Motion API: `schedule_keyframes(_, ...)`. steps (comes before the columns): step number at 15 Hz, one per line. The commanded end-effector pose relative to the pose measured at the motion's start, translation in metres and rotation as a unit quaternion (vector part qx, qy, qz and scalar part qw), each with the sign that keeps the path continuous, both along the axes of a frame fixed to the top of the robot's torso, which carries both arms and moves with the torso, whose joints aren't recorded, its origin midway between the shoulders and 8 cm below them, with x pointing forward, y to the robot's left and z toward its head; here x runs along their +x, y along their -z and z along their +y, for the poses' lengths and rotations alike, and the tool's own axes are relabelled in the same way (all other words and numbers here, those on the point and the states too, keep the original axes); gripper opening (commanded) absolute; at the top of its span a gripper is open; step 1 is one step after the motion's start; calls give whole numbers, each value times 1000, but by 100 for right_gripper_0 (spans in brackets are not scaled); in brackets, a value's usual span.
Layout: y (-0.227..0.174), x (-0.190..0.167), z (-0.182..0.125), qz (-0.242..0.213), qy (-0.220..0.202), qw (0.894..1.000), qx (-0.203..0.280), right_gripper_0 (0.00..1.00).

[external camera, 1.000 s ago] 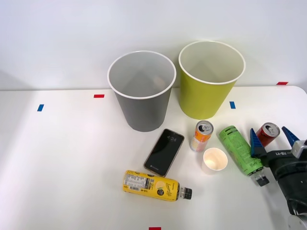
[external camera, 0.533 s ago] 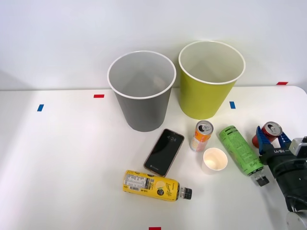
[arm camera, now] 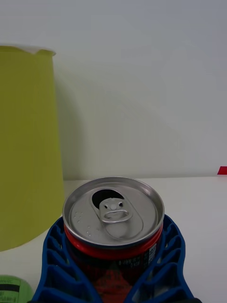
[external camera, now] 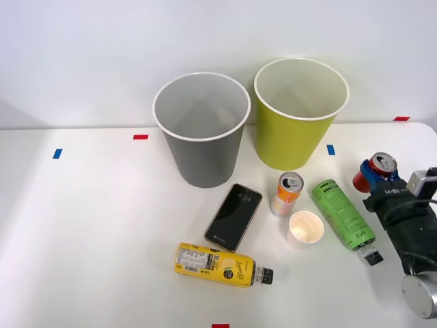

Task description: Put cans in the gray bin, plastic bottles in the light green bin

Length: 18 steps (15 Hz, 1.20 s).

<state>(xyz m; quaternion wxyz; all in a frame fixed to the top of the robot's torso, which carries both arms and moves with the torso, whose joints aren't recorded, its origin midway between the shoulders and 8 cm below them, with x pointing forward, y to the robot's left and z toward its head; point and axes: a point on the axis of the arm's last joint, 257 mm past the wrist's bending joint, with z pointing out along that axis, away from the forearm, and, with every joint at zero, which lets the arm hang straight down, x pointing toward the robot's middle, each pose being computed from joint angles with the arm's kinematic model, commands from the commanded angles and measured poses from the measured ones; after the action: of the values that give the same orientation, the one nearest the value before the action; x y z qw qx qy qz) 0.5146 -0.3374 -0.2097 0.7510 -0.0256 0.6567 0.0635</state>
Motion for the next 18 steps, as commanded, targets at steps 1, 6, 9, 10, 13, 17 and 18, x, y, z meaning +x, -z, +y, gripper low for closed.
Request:
schedule_keyframes(1, -35, -7, 11, 28, -31, 999, 0, 0)
schedule_keyframes(6, -56, -32, 34, 69, -69, 995, 17, 0)
schedule_keyframes(9, -83, -46, 57, 81, -94, 992, 19, 0)
schedule_keyframes(10, -95, -55, 62, 86, -100, 991, 17, 0)
schedule_keyframes(13, -127, -81, 88, 115, -127, 985, -2, 0)
schedule_keyframes(17, -173, -94, 126, 94, -166, 981, 19, 0)
schedule_keyframes(18, -185, -91, 137, 82, -178, 980, 22, 0)
